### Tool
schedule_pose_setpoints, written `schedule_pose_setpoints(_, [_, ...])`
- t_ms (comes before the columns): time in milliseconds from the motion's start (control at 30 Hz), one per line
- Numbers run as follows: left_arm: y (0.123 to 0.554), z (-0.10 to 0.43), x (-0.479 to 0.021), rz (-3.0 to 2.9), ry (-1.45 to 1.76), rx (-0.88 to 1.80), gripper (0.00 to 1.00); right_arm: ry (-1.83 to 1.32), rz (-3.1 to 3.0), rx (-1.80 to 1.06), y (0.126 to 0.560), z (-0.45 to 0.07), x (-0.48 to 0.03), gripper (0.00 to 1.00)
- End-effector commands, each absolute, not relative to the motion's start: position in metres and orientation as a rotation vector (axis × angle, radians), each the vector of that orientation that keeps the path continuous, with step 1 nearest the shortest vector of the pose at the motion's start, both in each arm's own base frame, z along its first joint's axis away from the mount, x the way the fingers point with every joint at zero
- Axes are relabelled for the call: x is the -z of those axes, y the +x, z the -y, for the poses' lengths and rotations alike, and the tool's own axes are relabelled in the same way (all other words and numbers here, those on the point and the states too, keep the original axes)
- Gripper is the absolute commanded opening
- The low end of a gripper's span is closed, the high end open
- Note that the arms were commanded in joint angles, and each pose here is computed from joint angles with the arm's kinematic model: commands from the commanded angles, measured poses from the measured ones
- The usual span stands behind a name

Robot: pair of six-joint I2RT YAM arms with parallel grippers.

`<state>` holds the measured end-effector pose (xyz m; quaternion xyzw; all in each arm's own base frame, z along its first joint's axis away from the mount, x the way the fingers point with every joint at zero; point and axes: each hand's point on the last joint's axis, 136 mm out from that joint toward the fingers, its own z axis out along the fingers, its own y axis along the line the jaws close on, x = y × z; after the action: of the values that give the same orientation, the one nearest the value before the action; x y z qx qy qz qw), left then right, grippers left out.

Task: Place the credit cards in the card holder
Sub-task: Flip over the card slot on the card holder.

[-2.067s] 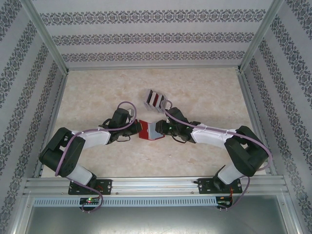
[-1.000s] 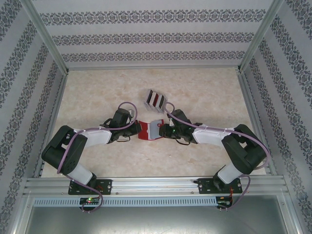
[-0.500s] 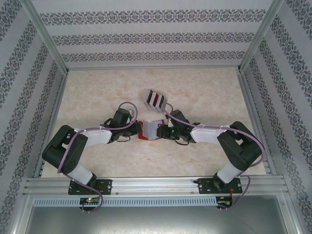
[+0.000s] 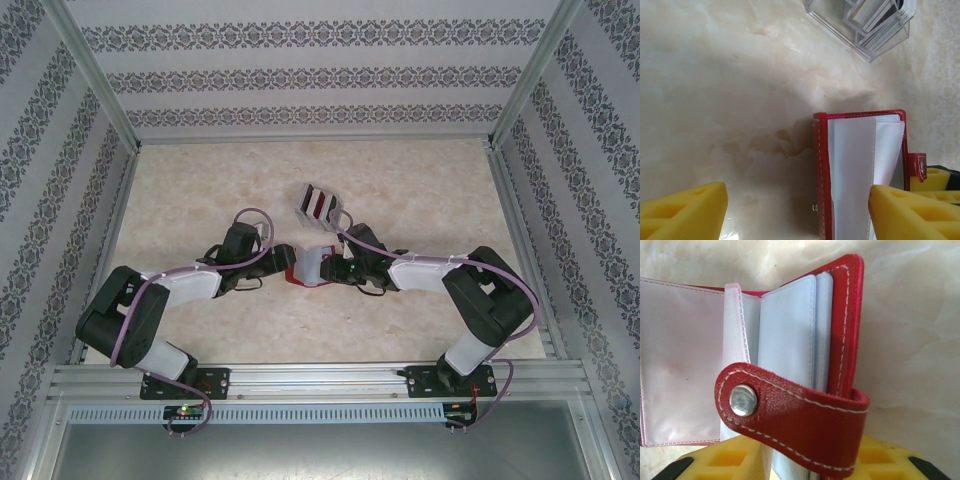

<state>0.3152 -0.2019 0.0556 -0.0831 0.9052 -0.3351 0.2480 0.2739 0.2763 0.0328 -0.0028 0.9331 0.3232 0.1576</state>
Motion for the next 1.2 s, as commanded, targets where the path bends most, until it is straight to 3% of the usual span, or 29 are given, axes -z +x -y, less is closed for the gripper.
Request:
schedule_pose_setpoints(0, [0.319, 0.211, -0.059, -2.447, -0.203, 1.001, 0.75, -0.023, -2.645, -0.93, 0.278, -0.28, -0.038, 0.36])
schedule_pose_setpoints(433, [0.32, 0.221, -0.053, -2.475, -0.188, 1.061, 0.72, -0.044, -2.645, -0.928, 0.279, -0.287, -0.039, 0.36])
schedule_pose_setpoints(600, [0.317, 0.22, -0.068, -2.389, -0.157, 1.085, 0.91, -0.057, -2.657, -0.927, 0.278, -0.289, -0.037, 0.35])
schedule_pose_setpoints(867, [0.318, 0.213, -0.075, -2.38, -0.136, 1.016, 0.91, -0.054, -2.658, -0.921, 0.28, -0.29, -0.035, 0.34])
schedule_pose_setpoints(967, [0.318, 0.216, -0.063, -2.443, -0.155, 1.015, 0.81, -0.063, -2.653, -0.924, 0.281, -0.292, -0.036, 0.34])
schedule_pose_setpoints(1167, [0.318, 0.22, -0.051, -2.487, -0.166, 1.026, 0.37, -0.058, -2.643, -0.93, 0.282, -0.293, -0.038, 0.34])
